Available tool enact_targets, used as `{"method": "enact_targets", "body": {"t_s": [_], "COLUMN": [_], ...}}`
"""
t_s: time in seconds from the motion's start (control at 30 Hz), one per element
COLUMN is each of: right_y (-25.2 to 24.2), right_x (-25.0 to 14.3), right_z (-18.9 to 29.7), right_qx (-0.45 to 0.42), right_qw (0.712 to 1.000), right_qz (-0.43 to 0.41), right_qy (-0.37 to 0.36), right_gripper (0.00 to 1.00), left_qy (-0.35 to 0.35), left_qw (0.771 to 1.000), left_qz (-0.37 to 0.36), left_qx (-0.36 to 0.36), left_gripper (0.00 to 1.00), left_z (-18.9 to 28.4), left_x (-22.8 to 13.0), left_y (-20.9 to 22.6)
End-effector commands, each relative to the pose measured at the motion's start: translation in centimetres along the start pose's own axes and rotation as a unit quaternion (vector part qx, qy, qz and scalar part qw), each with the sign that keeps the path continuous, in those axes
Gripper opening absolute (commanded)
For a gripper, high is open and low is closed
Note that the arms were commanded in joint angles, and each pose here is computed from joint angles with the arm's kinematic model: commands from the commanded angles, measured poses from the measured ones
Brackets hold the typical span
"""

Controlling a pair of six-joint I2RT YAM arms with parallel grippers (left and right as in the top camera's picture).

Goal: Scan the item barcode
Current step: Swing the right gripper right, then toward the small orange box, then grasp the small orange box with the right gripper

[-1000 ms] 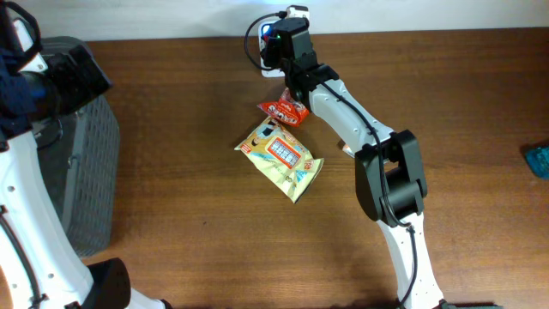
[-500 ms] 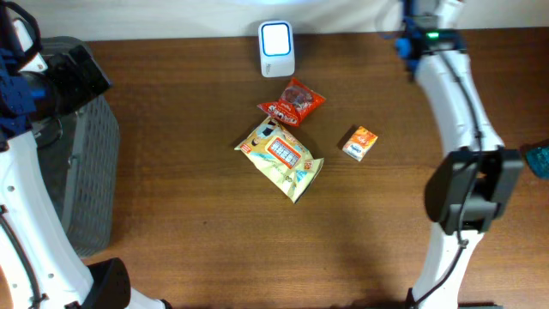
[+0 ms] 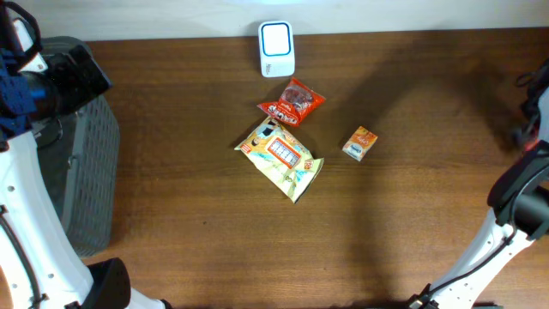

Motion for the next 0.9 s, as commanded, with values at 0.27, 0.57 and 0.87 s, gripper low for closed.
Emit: {"method": "enact_targets", "body": {"t_s": [0.27, 0.57, 0.87], "right_y": [9.7, 10.9, 8.8], "right_x": [-8.2, -23.6, -30.9], "right_z": [6.2, 15.8, 17.0], "right_qx": [0.415, 0.316, 0.241], "right_qw": [0.859, 0.798, 0.767], "right_qz": [0.065, 0.344, 0.423], "right_qy": [0.293, 0.380, 0.419], "right_gripper": [0.82, 0.48, 0.50], "left_qy": [-0.003, -0.003, -0.003], "left_qw": [1.000, 1.000, 1.000], "left_qz": [0.008, 0.008, 0.008], "left_qx": [0.001, 0.001, 0.001], "left_gripper": [0.99, 0.99, 0.99], "left_z": [0.1, 0.1, 0.1], "left_x": [0.1, 0.1, 0.1], "left_y": [0.1, 0.1, 0.1]}}
Point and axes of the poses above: each gripper's point midway between its finger pads, its own z axis back along the fingers, its own y axis along the line the jaws close on, x = y × z, the point moved 6 cm from there along z, back along the fingers, and after that the axes turned 10 degrees about -z, right-handed, at the moved point
